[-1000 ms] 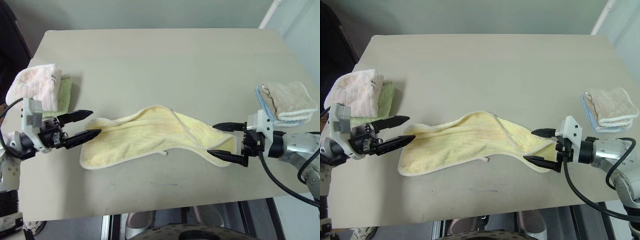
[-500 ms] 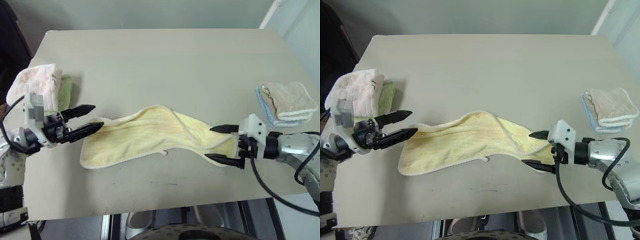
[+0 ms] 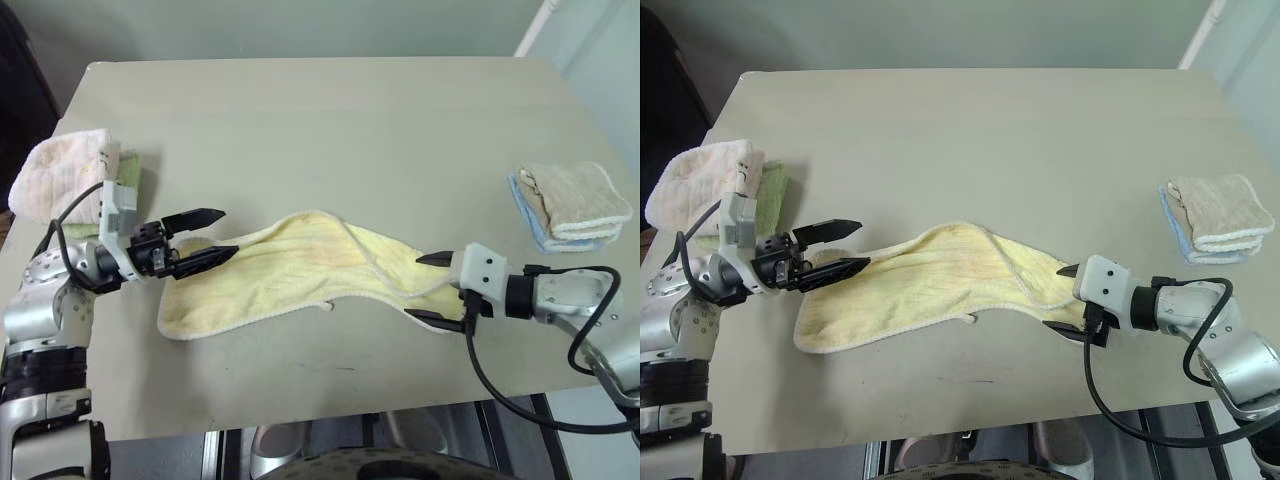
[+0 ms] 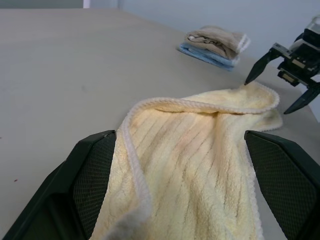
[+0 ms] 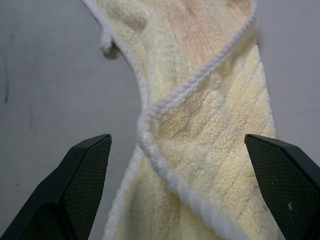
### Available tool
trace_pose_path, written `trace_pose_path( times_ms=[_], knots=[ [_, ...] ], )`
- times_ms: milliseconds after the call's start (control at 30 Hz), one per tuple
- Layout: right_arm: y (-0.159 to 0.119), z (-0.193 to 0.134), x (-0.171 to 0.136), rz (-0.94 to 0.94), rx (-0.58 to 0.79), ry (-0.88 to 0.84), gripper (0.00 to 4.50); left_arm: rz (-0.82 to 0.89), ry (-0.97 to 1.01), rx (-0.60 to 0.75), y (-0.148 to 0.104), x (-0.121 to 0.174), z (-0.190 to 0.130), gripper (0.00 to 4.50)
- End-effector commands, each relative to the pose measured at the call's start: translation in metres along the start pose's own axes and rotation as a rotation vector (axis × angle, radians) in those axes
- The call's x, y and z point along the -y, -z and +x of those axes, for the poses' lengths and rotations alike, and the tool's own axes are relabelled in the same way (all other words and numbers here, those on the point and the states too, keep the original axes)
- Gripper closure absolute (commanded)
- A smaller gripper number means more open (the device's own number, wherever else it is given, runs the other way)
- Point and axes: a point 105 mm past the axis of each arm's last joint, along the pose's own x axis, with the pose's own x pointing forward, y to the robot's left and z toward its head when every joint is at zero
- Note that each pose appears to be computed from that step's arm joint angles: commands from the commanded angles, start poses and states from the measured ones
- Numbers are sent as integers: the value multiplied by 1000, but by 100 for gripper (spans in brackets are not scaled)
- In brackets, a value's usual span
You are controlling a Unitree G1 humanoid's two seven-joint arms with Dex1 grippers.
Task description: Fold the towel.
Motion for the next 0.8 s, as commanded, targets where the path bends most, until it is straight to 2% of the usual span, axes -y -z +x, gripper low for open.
trace_pose_path(
  times_ms=[33, 467, 567, 800],
  knots=[
    [-6, 2, 6, -71, 14, 26, 0, 54, 10, 19, -12, 0, 0, 6],
    [-10, 7, 13, -105, 39, 35, 0, 33, 16, 7, -4, 9, -2, 6],
    [-10, 8, 12, -110, 39, 20, 54, 31, 16, 6, -3, 10, -3, 0],
    [-17, 6, 0, -108, 78, -60, 296, 28, 12, 5, -3, 10, -4, 0]
  ],
)
